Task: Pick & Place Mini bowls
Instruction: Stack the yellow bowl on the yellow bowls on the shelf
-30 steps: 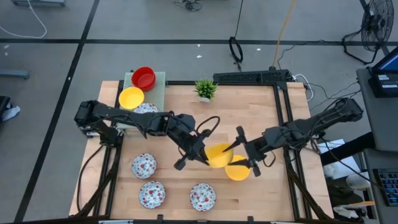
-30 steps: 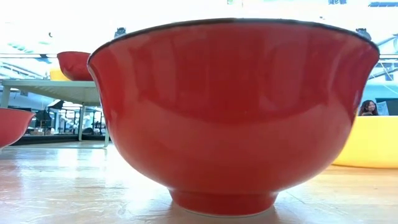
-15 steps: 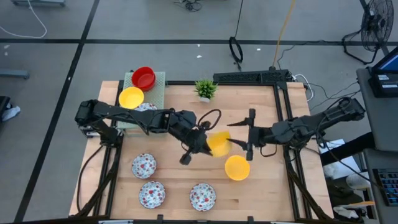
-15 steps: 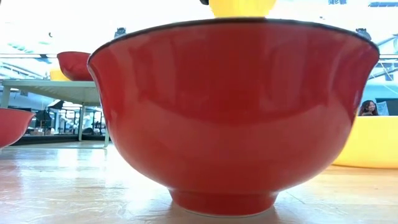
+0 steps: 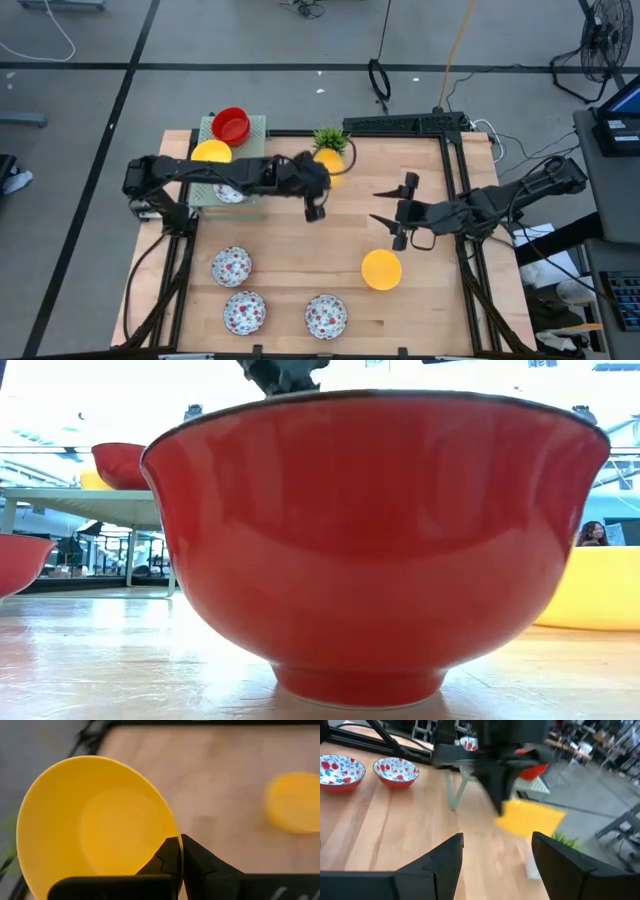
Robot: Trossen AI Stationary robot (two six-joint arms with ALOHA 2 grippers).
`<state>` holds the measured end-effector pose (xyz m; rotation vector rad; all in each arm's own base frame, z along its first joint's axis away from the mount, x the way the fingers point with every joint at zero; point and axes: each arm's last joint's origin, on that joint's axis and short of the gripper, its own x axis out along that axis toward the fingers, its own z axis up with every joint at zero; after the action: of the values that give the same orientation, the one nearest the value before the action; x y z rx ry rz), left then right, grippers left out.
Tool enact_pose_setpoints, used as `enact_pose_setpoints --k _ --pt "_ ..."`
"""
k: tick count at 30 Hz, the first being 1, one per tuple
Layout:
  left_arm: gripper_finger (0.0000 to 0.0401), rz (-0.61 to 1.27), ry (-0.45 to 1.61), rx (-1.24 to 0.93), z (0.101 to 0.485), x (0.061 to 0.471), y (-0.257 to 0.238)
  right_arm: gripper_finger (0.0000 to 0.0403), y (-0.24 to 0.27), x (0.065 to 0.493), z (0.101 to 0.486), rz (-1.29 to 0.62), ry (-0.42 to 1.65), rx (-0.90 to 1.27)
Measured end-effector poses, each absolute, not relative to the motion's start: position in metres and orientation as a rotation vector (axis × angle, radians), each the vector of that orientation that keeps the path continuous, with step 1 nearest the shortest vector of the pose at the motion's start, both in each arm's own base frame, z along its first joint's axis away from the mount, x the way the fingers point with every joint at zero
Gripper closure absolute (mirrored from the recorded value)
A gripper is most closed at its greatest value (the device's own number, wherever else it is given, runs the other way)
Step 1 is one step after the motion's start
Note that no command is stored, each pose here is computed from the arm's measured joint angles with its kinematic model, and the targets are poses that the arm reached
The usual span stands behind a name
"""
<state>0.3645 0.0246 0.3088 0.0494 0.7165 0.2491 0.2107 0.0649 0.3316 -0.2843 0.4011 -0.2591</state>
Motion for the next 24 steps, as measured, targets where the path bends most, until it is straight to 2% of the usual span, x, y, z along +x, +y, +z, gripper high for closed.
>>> enact_pose_setpoints --k 5,11,17,24 --pt "0.0384 0.417 0.780 0.022 0.308 0.353 0.049 0.0185 0.064 0.208 0.326 -0.276 0.446 -0.223" --pt "0.0391 0.579 0.794 0.005 0.330 0.333 0.067 0.0192 0.063 0.207 0.298 -0.284 0.506 -0.229" --pt "0.0390 0.790 0.834 -0.054 0.351 0.292 0.080 0.0193 0.064 0.209 0.270 -0.284 0.482 -0.265" --pt "0.0388 1.006 0.886 -0.213 0.367 0.238 0.087 0.0198 0.064 0.208 0.259 -0.266 0.479 -0.279"
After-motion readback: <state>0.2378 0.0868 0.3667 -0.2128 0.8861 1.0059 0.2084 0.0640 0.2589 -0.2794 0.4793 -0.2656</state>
